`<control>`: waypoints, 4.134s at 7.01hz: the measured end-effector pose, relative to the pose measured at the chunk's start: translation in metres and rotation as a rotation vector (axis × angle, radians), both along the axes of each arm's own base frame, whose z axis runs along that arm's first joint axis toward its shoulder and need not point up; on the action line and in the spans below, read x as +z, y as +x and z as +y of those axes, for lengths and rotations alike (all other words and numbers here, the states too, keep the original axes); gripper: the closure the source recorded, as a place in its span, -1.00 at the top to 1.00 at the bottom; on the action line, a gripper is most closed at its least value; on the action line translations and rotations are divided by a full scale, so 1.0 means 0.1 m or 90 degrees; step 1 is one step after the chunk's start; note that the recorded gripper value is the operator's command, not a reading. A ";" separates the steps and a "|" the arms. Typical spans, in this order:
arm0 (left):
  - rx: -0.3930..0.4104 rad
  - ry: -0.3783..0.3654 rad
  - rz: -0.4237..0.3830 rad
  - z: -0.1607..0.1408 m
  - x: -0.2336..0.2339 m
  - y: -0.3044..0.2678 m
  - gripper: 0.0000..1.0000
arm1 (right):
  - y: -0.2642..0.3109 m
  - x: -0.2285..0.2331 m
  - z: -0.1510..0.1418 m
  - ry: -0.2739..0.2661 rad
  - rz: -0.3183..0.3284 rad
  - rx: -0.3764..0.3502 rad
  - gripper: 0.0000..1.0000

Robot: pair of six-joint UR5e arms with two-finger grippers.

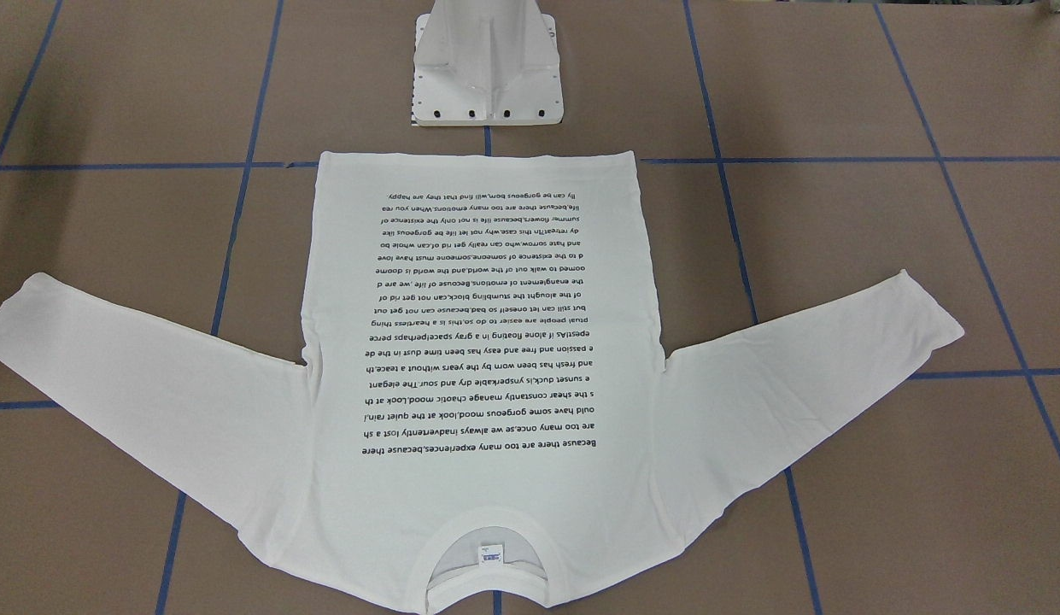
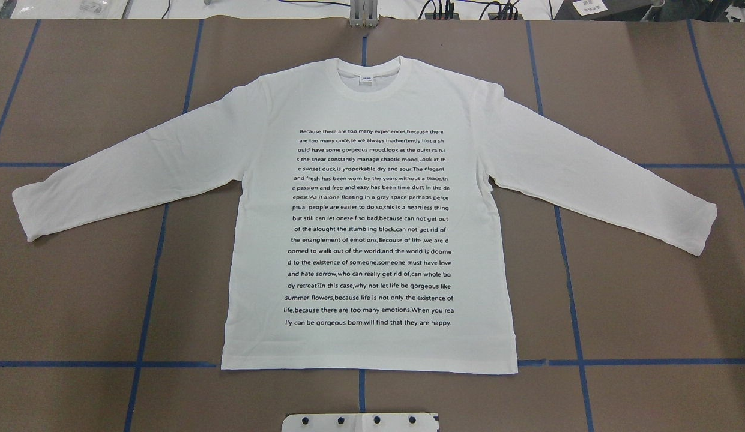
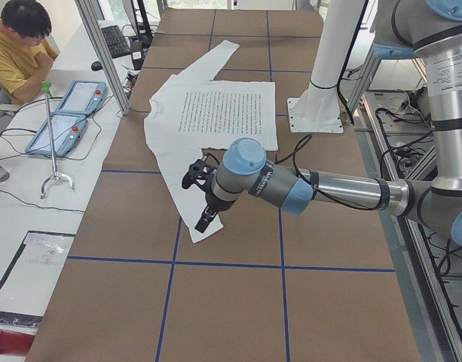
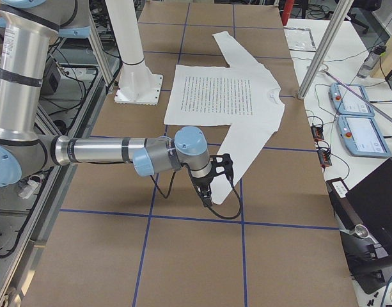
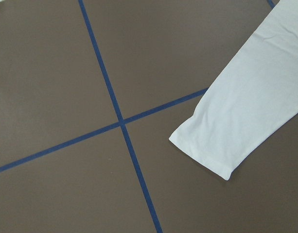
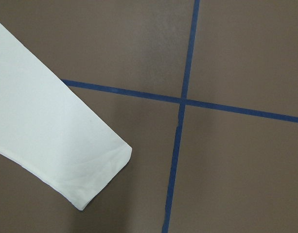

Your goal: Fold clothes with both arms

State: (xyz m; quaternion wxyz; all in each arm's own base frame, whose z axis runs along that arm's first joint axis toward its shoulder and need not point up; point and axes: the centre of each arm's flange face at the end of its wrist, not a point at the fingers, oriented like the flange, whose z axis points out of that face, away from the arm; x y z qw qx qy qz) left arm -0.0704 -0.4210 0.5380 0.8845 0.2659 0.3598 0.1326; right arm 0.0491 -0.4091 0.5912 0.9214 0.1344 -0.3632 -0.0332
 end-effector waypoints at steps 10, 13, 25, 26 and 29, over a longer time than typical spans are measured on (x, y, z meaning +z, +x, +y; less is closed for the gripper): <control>0.032 0.039 0.049 -0.16 -0.06 0.04 1.00 | -1.48 1.01 -0.27 0.025 -0.063 0.067 0.40; 0.035 0.041 0.054 -0.15 -0.08 0.04 1.00 | -1.68 1.13 -0.32 0.020 -0.053 0.047 0.25; 0.038 0.044 0.057 -0.15 -0.09 0.05 1.00 | -1.86 1.17 -0.35 0.024 -0.040 0.030 -1.00; 0.038 0.044 0.057 -0.14 -0.09 0.05 1.00 | -1.83 1.09 -0.36 0.031 -0.045 0.032 -1.00; 0.039 0.041 0.058 -0.13 -0.07 0.04 1.00 | -1.57 0.43 -0.57 0.007 -0.066 0.057 -1.00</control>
